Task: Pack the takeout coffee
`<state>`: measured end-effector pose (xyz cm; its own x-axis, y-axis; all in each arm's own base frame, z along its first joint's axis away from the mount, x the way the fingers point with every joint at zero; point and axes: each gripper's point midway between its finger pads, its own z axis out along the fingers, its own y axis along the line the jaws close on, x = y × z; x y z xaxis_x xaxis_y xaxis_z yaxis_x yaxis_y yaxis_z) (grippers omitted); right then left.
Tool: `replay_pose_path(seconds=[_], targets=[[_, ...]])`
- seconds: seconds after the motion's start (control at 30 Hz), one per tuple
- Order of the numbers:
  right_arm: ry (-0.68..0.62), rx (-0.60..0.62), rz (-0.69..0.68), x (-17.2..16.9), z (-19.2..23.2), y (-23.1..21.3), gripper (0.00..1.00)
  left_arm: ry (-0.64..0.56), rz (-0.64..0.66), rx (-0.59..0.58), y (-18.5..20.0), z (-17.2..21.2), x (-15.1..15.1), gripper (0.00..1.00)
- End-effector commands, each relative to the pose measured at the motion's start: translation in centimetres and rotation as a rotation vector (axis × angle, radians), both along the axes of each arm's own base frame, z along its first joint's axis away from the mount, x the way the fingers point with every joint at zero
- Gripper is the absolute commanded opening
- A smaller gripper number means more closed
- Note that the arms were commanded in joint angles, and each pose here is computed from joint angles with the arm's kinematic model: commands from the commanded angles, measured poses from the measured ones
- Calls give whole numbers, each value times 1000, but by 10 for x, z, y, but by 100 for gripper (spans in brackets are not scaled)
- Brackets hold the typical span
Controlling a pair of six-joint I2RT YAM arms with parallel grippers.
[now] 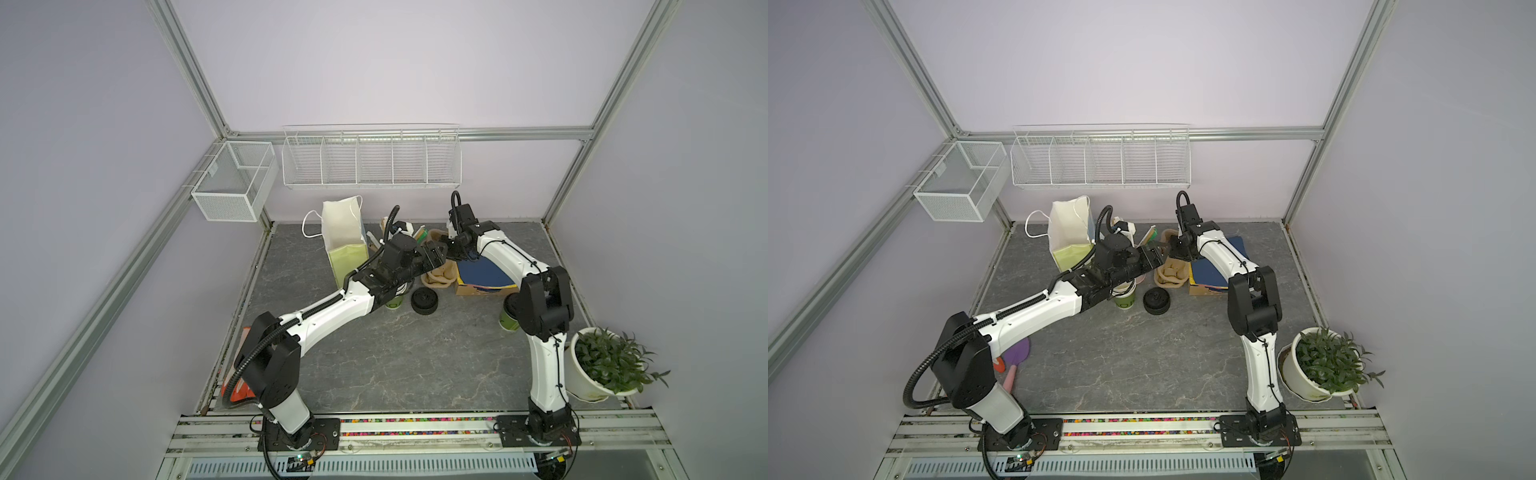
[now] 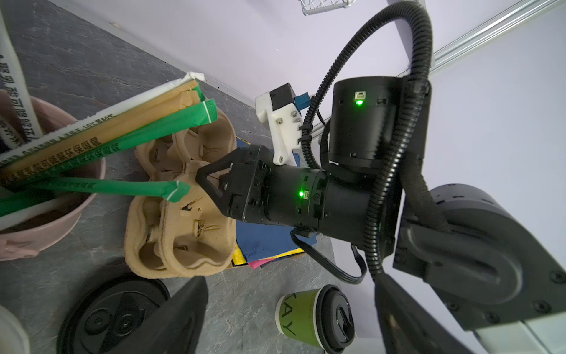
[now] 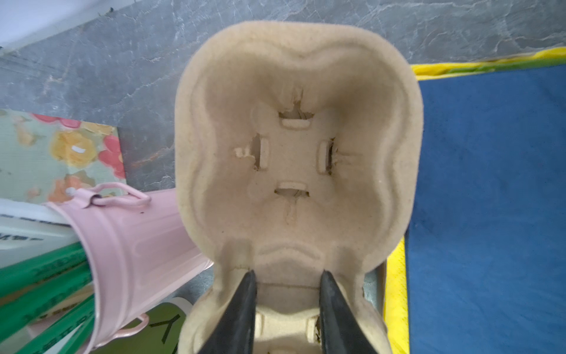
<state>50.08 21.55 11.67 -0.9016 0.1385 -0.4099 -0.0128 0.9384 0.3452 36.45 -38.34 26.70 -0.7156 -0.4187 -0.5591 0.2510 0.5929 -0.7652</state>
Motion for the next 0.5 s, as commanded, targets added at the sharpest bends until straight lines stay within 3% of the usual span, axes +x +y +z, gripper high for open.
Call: replay_pose_path(seconds=[0.0, 0.47], targets=[[-49, 60, -14, 2, 27, -3, 31, -11, -7, -53, -9, 13, 2, 86], [-73, 149, 4, -7, 34, -5, 30, 151, 200, 113, 31, -44, 13, 85]])
